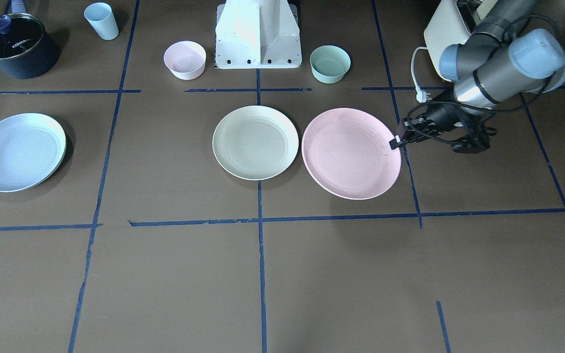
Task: Stack three plates with pink and blue
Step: 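Grasp the pink plate rim with the left gripper and carry it onto the cream plate, then open the left gripper and withdraw the left arm away from the stack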
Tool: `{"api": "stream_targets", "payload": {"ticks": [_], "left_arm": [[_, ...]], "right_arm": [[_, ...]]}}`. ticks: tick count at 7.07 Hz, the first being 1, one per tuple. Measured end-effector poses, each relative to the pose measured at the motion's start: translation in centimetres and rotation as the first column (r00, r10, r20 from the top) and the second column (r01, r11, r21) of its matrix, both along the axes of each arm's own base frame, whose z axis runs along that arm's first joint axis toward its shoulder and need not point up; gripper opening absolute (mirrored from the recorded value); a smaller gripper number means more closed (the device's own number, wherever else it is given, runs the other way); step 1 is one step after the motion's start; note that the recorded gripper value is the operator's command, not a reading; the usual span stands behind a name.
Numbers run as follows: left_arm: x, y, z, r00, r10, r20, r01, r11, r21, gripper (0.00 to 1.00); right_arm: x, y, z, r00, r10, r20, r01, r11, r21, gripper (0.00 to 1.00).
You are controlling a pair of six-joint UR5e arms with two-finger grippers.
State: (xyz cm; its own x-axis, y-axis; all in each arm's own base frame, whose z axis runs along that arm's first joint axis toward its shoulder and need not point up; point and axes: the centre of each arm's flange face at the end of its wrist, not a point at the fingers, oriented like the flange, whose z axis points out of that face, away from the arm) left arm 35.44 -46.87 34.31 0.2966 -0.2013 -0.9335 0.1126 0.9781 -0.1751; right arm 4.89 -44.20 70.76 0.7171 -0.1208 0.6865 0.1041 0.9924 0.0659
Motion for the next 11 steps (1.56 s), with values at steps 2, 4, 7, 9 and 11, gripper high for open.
{"api": "stream_targets", "payload": {"ticks": [2,4,7,9,11], "left_arm": [[9.2,4.3,-7.4,0.995,-0.006,0.100,0.005,1.000,0.015,0.00],[14.8,8.2,-9.4,0.987,0.012,0.158,-0.018,0.999,0.036,0.00],[17.5,9.3,-9.1,0.982,0.034,0.184,-0.041,0.999,0.033,0.24],[18.1,9.2,-9.1,0.981,0.037,0.189,-0.044,0.998,0.034,1.00],[17.1,8.5,-8.9,0.980,0.036,0.193,-0.047,0.997,0.054,1.00]], "right_arm": [[0.0,0.0,0.0,1.000,0.000,0.000,0.000,1.000,0.000,1.00],[0.0,0.0,0.1,1.000,0.000,0.000,0.000,1.000,-0.001,1.00],[0.0,0.0,0.1,1.000,0.000,0.000,0.000,1.000,-0.002,1.00],[0.0,0.0,0.1,1.000,-0.001,0.000,0.001,1.000,-0.001,1.00],[0.0,-0.5,-0.7,1.000,-0.003,0.002,0.003,1.000,0.018,1.00]]}}
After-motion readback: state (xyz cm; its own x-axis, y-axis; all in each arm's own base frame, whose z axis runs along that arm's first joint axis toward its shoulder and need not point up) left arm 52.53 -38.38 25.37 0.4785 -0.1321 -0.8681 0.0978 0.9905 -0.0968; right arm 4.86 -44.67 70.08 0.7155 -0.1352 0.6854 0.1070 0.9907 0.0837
